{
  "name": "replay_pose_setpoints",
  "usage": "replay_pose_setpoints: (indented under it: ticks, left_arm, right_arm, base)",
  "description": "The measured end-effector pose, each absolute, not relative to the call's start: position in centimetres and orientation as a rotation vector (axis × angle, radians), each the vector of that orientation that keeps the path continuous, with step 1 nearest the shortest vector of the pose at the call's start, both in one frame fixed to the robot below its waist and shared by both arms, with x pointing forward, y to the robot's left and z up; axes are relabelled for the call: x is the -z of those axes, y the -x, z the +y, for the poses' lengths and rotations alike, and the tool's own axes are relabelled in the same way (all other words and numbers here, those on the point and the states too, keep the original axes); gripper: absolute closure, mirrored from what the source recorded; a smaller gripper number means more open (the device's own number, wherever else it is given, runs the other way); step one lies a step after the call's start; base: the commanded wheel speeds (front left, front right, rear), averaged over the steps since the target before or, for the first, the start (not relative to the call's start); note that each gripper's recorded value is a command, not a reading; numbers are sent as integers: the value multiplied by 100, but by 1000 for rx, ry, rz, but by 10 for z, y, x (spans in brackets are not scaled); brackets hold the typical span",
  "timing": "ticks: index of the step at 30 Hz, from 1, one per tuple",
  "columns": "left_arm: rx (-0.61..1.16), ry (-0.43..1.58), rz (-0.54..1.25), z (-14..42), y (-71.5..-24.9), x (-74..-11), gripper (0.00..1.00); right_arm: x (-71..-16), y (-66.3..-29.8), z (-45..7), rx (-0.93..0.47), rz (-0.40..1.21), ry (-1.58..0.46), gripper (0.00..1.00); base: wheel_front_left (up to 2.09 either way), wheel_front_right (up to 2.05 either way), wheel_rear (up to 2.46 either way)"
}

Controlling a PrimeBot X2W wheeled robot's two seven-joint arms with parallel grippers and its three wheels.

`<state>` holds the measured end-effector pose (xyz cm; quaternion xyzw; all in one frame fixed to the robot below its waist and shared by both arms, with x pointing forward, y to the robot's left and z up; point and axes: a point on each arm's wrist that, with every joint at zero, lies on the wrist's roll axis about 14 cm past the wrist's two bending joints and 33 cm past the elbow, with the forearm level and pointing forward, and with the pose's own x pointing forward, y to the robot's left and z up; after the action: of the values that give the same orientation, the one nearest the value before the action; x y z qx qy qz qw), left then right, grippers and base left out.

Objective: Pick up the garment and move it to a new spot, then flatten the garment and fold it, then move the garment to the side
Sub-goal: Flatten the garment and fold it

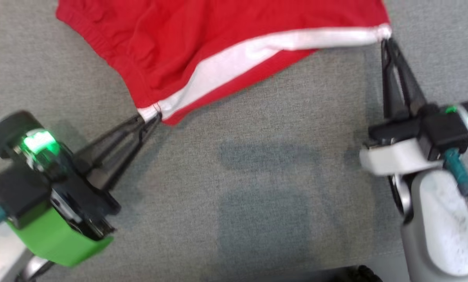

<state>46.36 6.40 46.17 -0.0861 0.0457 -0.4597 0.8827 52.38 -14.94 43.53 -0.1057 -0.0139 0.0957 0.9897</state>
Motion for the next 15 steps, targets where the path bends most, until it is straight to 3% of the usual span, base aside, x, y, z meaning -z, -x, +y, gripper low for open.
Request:
replay_pose_setpoints:
  ticks: [6, 15]
  left_arm:
    - [957, 123, 144, 65, -422, -458, 100]
    - [985, 85, 162, 61, -363, -471, 100]
  right_arm:
    - [-434, -471, -152, -193, 50, 218, 100]
    - [-466, -419, -163, -152, 30, 225, 100]
  base:
    - [0, 0, 0]
    - [0, 0, 0]
